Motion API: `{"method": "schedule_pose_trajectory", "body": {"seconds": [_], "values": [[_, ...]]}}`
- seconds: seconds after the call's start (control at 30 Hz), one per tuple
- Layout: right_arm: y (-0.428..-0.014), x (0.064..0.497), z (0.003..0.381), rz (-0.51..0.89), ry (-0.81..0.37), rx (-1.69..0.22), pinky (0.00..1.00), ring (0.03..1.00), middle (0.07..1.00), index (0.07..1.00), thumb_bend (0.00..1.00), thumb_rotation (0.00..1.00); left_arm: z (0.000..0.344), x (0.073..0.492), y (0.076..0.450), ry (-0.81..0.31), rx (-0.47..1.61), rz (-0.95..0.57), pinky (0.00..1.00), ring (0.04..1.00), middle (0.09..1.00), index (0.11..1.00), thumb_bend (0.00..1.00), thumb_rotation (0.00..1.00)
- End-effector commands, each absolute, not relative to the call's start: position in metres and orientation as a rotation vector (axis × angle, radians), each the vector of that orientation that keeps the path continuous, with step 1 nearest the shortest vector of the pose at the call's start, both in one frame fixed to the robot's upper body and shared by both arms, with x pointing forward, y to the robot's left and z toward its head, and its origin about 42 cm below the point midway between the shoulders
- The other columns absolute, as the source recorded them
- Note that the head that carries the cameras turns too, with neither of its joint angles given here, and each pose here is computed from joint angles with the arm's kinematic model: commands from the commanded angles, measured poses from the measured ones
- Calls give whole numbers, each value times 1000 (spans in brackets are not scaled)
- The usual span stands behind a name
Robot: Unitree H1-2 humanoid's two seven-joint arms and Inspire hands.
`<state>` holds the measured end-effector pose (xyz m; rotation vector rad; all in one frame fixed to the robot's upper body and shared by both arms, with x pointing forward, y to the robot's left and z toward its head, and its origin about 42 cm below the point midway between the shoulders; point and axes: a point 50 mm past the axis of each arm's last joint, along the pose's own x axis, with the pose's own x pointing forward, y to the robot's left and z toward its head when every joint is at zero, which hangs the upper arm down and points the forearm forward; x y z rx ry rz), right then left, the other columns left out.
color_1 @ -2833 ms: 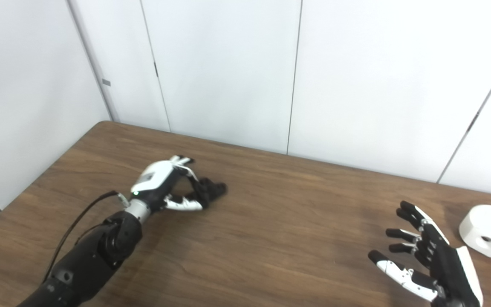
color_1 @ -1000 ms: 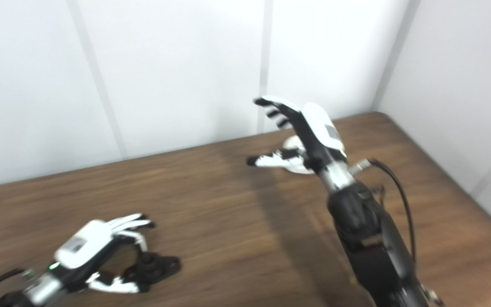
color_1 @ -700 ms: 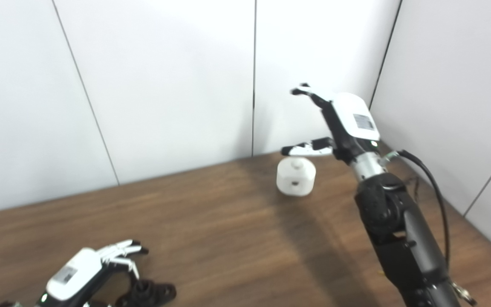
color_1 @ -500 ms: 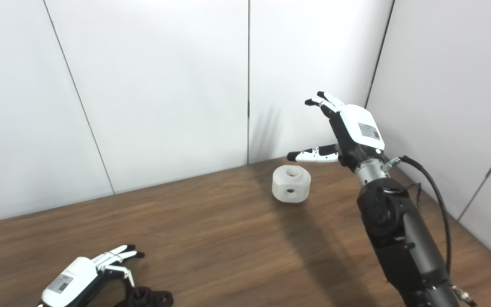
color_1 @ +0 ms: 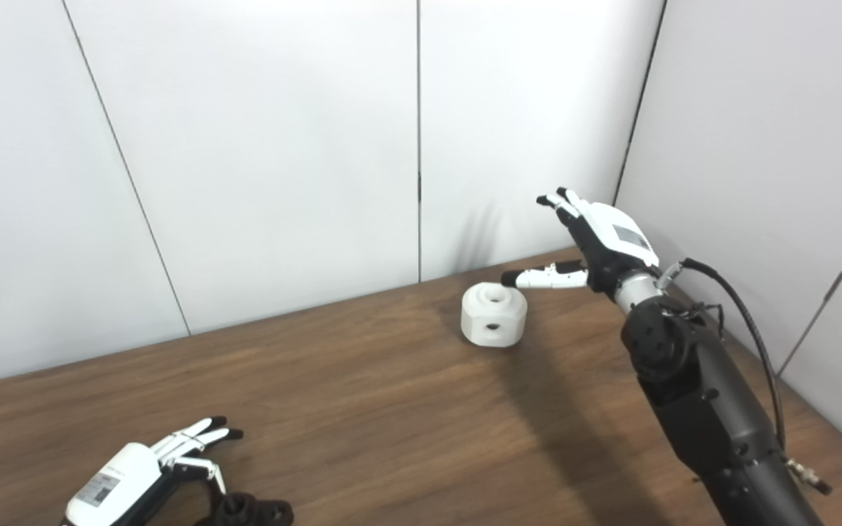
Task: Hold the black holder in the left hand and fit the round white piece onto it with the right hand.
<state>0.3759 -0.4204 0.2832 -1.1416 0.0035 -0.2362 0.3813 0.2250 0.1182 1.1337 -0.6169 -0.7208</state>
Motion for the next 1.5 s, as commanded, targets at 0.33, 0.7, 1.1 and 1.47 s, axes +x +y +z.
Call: {"method": "schedule_pose_trajectory", "body": {"seconds": [0.33, 0.7, 1.1, 1.47], "values": [[-432, 394, 283, -119, 68, -1100, 789, 967, 1000, 933, 1000, 588, 91, 367, 264, -465, 1292, -821, 849, 906, 855, 483, 524, 55], [-429, 413, 258, -44, 141, -1086, 752, 944, 995, 936, 1000, 635, 96, 364, 258, -465, 1295, -850, 834, 905, 853, 484, 523, 52], [-429, 426, 240, -98, 167, -1060, 736, 919, 980, 933, 1000, 547, 97, 361, 256, -465, 1301, -848, 816, 891, 840, 484, 524, 53], [-418, 432, 224, -100, 190, -1075, 750, 922, 966, 898, 1000, 506, 101, 359, 256, -469, 1280, -843, 817, 890, 841, 484, 523, 51]]}}
